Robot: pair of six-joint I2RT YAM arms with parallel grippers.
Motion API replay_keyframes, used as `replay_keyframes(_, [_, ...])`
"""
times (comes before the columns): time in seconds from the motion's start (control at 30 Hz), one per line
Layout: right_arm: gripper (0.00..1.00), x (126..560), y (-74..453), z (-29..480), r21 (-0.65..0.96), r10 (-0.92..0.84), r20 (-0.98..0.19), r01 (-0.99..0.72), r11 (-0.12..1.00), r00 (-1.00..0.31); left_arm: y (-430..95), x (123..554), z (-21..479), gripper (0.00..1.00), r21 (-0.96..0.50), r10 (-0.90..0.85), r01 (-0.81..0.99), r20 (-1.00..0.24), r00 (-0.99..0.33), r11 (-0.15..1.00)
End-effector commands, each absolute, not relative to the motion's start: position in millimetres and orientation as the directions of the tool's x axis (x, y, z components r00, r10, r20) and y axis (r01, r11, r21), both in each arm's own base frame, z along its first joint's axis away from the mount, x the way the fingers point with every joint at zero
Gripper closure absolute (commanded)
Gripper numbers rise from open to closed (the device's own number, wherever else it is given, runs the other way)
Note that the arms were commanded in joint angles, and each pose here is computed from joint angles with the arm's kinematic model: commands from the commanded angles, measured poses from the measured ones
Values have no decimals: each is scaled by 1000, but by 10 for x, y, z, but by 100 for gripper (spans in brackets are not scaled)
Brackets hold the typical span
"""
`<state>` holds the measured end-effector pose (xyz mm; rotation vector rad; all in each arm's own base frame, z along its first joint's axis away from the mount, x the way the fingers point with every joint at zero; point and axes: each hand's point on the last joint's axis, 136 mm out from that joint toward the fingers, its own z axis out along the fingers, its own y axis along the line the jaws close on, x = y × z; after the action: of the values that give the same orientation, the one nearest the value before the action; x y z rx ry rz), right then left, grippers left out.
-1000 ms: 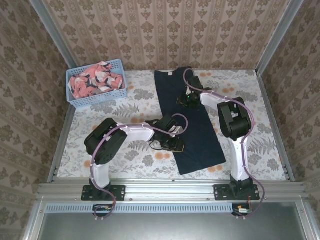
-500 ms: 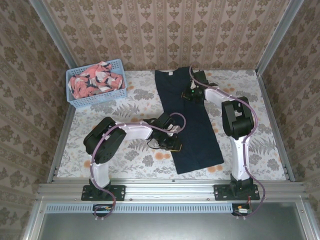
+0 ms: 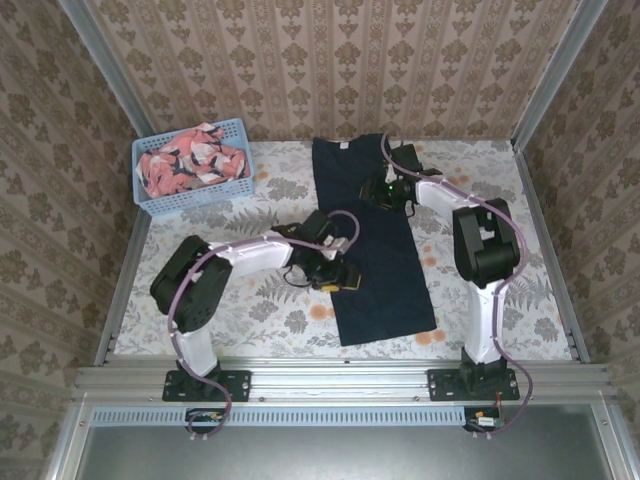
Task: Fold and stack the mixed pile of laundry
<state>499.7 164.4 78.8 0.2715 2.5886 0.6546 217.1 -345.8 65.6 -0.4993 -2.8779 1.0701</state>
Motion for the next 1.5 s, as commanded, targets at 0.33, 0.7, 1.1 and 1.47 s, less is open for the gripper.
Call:
replay_keyframes(0.33, [58, 3817, 1058, 363, 283, 264, -271, 186, 941, -925, -3820, 3245, 893, 41, -652, 121, 314, -324, -938, 690])
replay_keyframes(0.7, [58, 2780, 1261, 25, 274, 295, -129, 252, 928, -947, -3594, 2946, 181, 42, -570, 199, 270, -184, -963, 776])
replay_keyframes(1.1, [29, 2338, 1118, 633, 245, 276, -231, 219, 944, -933, -3215, 2595, 791, 0, -532, 283, 356, -217, -934, 768])
replay_keyframes(1.47, [38, 1352, 1327, 402, 389, 348, -73, 295, 873, -935, -2432, 1700, 624, 2, -509, 215, 240, -108, -971, 827])
